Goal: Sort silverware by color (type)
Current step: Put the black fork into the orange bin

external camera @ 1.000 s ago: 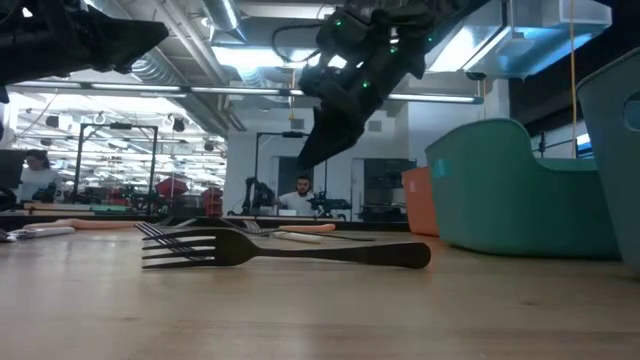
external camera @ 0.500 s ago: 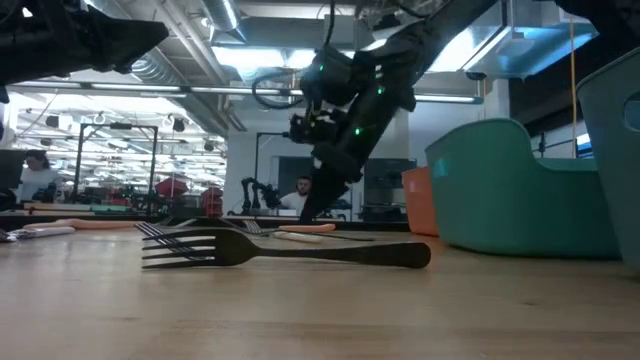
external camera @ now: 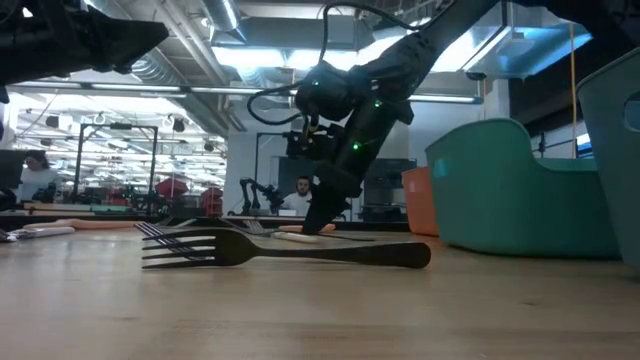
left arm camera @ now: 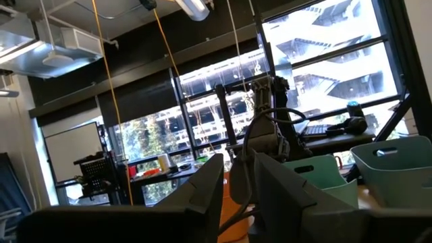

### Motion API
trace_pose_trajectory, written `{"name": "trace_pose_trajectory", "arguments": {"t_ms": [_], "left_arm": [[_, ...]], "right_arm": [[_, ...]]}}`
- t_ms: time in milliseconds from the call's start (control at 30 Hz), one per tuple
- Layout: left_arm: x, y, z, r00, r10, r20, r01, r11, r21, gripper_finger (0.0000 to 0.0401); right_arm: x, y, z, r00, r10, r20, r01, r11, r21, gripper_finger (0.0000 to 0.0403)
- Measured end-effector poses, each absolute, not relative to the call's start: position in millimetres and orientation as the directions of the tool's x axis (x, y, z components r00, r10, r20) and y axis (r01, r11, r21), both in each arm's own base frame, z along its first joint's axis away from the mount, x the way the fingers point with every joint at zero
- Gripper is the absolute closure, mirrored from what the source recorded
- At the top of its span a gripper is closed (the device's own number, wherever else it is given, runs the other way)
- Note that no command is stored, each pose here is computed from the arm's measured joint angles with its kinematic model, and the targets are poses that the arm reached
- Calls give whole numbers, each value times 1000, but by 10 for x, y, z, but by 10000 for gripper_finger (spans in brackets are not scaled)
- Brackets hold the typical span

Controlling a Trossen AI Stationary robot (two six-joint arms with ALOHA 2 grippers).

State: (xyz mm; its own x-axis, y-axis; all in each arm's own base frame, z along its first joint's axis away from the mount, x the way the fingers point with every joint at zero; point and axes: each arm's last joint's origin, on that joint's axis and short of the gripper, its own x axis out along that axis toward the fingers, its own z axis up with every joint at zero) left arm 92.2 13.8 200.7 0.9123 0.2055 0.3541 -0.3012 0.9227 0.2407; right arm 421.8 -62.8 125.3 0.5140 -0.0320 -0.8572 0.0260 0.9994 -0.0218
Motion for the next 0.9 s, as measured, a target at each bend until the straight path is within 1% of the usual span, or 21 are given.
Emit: {"name": "trace_pose_trajectory", "arguments": {"t_ms": [300, 500, 567, 700, 900], "left_arm": [[923, 139, 2005, 913, 206, 352, -301, 923, 241, 321], [922, 138, 2008, 912, 206, 355, -300, 924, 237, 321], [922, 139, 2008, 912, 206, 355, -300, 924, 236, 321], [922, 138, 2008, 912, 205, 356, -300, 925, 235, 321], [922, 136, 2009, 913, 198, 356, -293, 926, 236, 321]], "right_arm": [[4229, -626, 1241, 510, -37, -859, 11, 999, -36, 394], [4242, -600, 1319, 515, -44, -856, 9, 999, -46, 391], [4224, -587, 1398, 521, -53, -852, 11, 998, -55, 396], [4198, -517, 1702, 580, -70, -812, 10, 997, -79, 397], [4049, -441, 2111, 613, -75, -787, 5, 996, -91, 399]]}}
